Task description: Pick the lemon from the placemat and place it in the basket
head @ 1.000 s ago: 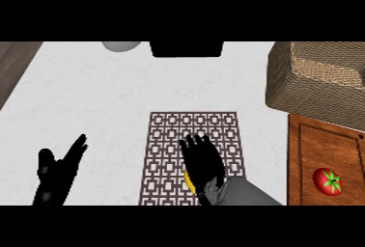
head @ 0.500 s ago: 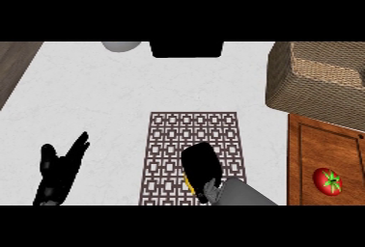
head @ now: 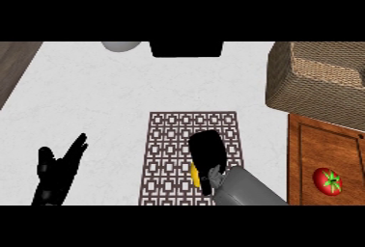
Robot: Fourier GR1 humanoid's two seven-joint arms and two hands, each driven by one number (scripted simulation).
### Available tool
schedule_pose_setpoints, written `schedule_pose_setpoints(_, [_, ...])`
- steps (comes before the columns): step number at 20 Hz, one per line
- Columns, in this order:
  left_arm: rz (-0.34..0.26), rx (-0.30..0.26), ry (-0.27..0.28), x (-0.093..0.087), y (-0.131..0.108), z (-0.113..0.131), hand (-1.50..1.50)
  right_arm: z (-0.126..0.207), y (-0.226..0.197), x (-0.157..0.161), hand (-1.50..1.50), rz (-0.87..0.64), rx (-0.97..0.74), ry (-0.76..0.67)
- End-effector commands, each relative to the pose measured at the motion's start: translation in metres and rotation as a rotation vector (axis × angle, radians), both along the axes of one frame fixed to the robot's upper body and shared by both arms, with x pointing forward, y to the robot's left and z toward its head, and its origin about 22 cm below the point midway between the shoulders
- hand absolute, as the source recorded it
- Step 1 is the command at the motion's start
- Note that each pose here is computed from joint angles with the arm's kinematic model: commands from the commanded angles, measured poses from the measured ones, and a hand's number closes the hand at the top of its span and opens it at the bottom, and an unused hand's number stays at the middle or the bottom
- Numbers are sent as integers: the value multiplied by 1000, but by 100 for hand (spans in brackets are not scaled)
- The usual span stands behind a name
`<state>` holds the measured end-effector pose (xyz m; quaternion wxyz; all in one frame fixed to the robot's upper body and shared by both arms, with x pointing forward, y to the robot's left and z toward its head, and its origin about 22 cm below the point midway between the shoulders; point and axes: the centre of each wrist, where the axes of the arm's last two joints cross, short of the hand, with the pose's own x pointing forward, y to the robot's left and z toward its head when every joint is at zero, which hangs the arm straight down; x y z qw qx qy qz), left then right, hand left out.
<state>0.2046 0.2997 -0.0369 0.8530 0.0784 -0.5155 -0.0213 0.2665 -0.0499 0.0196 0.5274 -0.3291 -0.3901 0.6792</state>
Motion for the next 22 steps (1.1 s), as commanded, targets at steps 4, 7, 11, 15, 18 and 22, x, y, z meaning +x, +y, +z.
schedule_pose_setpoints(4, [2, -22, 85, -5, -4, -20, 0, 3, -29, 46, 150, -414, 100, -143])
schedule_pose_setpoints(7, [3, 0, 70, -5, -4, -17, 0, 27, -30, 56, 150, -434, 144, -288])
schedule_pose_setpoints(11, [9, -15, 80, -15, -1, -15, 0, 78, -28, 52, 150, -588, 660, -432])
schedule_pose_setpoints(15, [31, 2, 70, -12, -8, -14, 0, 133, -33, 49, 150, -595, 907, -664])
schedule_pose_setpoints(18, [17, -16, 80, -7, -8, -14, 0, 160, -36, 37, 150, -605, 931, -763])
schedule_pose_setpoints(22, [30, -18, 80, -9, -6, -10, 0, 208, -57, 38, 150, -700, 905, -814])
